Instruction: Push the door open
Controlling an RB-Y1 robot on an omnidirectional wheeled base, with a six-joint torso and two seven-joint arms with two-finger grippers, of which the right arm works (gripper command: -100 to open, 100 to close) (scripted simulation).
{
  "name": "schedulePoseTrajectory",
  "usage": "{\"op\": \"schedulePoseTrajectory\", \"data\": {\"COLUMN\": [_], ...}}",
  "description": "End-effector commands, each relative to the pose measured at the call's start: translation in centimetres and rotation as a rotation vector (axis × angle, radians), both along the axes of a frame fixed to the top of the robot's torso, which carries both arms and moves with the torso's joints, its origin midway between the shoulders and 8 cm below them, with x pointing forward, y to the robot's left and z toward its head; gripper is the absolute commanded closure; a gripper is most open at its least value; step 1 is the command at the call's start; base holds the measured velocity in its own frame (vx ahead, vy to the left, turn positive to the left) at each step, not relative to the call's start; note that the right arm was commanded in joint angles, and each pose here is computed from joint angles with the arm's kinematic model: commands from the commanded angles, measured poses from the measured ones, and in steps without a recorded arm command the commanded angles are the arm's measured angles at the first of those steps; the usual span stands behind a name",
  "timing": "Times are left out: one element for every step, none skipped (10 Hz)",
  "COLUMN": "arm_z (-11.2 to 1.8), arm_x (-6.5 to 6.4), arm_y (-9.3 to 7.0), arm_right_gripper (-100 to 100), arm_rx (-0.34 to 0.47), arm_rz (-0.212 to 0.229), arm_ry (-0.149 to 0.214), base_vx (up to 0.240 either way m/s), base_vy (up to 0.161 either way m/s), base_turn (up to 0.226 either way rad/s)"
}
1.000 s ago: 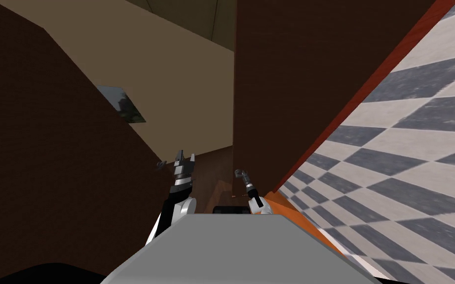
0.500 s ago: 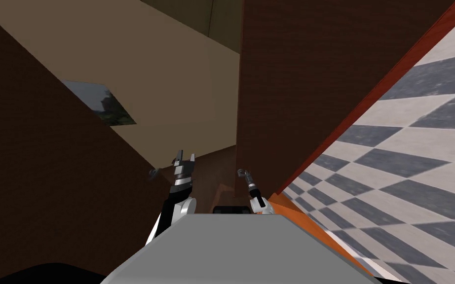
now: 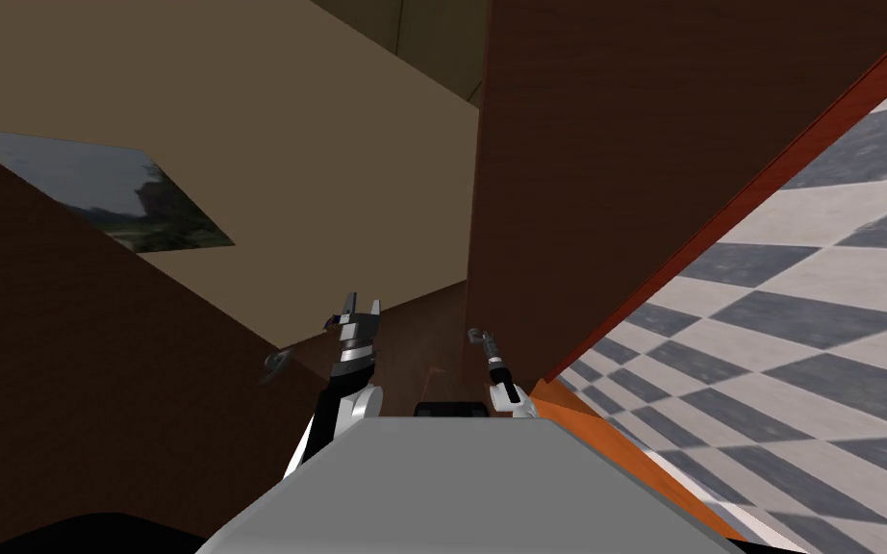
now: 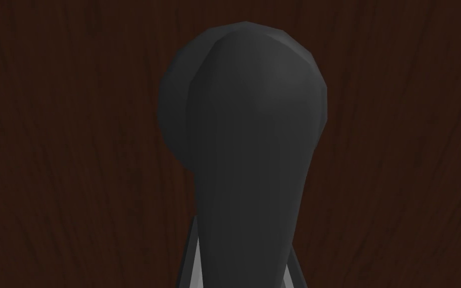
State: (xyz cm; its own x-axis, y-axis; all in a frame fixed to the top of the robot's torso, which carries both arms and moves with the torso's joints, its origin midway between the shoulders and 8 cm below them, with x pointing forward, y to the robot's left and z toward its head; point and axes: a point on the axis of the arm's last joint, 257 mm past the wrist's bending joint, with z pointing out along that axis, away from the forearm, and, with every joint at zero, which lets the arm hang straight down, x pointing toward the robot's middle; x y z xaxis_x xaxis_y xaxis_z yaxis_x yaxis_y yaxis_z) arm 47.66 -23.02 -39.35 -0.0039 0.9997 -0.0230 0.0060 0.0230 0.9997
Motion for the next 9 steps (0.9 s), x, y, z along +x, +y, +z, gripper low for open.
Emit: {"op": "schedulePoseTrajectory", "data": {"arm_z": [0.2, 0.2, 0.2, -0.1, 0.1, 0.2, 0.2, 0.2, 0.3], "arm_x": [0.1, 0.1, 0.1, -0.1, 0.0, 0.0, 0.0, -0.1, -0.1], "arm_y": [0.0, -0.2, -0.3, -1.2, -2.6, -3.2, -3.8, -4.4, -4.9], "arm_right_gripper": [100, 100, 100, 100, 100, 100, 100, 100, 100], "arm_rx": [0.011, 0.015, 0.019, 0.010, 0.001, -0.002, -0.004, -0.005, -0.004], "arm_rz": [-0.012, -0.021, -0.029, -0.037, -0.060, -0.070, -0.082, -0.095, -0.108], "arm_ry": [-0.006, -0.007, -0.007, 0.001, -0.004, -0.005, -0.006, -0.007, -0.007], "base_vx": [0.141, 0.158, 0.157, 0.069, 0.100, 0.170, 0.169, 0.164, 0.182], "base_vy": [0.114, 0.113, 0.085, 0.019, 0.047, 0.095, 0.112, 0.058, 0.085], "base_turn": [-0.056, -0.070, -0.056, -0.036, -0.034, -0.064, -0.063, -0.050, -0.038]}}
